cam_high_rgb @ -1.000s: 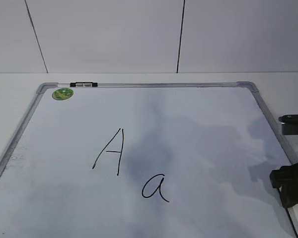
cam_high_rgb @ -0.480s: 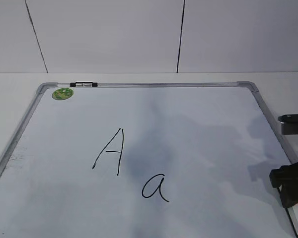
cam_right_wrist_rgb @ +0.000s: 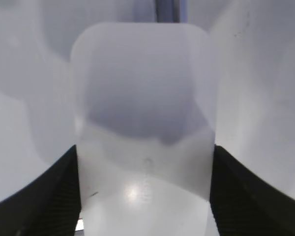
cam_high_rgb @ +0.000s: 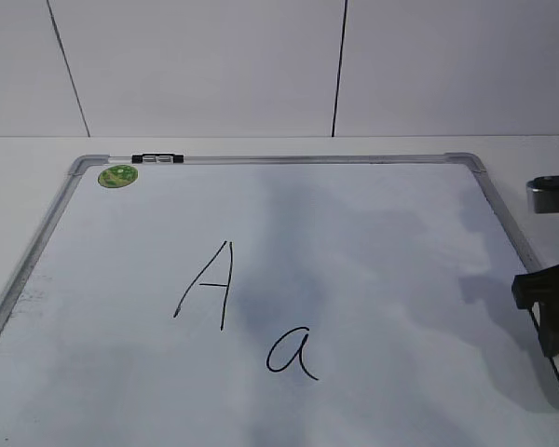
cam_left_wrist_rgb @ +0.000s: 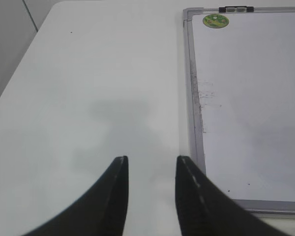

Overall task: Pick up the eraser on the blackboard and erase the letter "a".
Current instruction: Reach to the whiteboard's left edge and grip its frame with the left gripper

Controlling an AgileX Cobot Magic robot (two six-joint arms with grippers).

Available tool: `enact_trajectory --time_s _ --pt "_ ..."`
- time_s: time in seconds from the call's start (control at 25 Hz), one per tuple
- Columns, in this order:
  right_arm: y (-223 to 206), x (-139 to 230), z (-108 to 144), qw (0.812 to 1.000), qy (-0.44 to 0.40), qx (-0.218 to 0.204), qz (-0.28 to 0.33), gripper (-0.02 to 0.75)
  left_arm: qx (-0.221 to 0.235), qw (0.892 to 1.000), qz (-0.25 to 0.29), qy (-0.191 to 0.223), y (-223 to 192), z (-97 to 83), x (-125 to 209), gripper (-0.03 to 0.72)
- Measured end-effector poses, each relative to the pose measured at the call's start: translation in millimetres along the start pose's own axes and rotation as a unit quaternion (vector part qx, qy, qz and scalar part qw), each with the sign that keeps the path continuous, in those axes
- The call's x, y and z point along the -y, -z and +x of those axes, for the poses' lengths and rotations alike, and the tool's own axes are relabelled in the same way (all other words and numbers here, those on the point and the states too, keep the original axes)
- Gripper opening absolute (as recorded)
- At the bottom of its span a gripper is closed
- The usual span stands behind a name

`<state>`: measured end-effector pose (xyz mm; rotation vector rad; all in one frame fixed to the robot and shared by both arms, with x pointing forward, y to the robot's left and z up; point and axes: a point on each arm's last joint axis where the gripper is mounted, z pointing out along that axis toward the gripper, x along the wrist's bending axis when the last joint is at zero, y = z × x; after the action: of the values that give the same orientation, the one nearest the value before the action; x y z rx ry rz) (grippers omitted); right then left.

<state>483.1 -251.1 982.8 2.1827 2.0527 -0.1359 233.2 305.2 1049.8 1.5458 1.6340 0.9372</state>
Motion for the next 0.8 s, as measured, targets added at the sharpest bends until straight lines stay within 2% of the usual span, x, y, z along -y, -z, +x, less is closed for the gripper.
enact_trajectory --time_s 0.2,0.36,0.6,0.8 --pt "15.6 -3.3 -0.5 1.0 -0.007 -0.013 -0.021 0.552 0.0 1.0 0.0 0.0 0.0 0.0 0.0 0.244" --pt "32.1 -9.0 4.9 0.998 0.003 -0.047 -0.037 0.552 0.0 1.0 0.0 0.0 0.0 0.0 0.0 0.245" --pt "72.9 -18.2 32.5 0.992 0.056 -0.073 -0.09 0.552 0.0 1.0 0.0 0.0 0.0 0.0 0.0 0.244" --pt "91.1 -26.8 58.6 0.988 0.105 -0.074 -0.091 0.551 0.0 1.0 0.0 0.0 0.0 0.0 0.0 0.244"
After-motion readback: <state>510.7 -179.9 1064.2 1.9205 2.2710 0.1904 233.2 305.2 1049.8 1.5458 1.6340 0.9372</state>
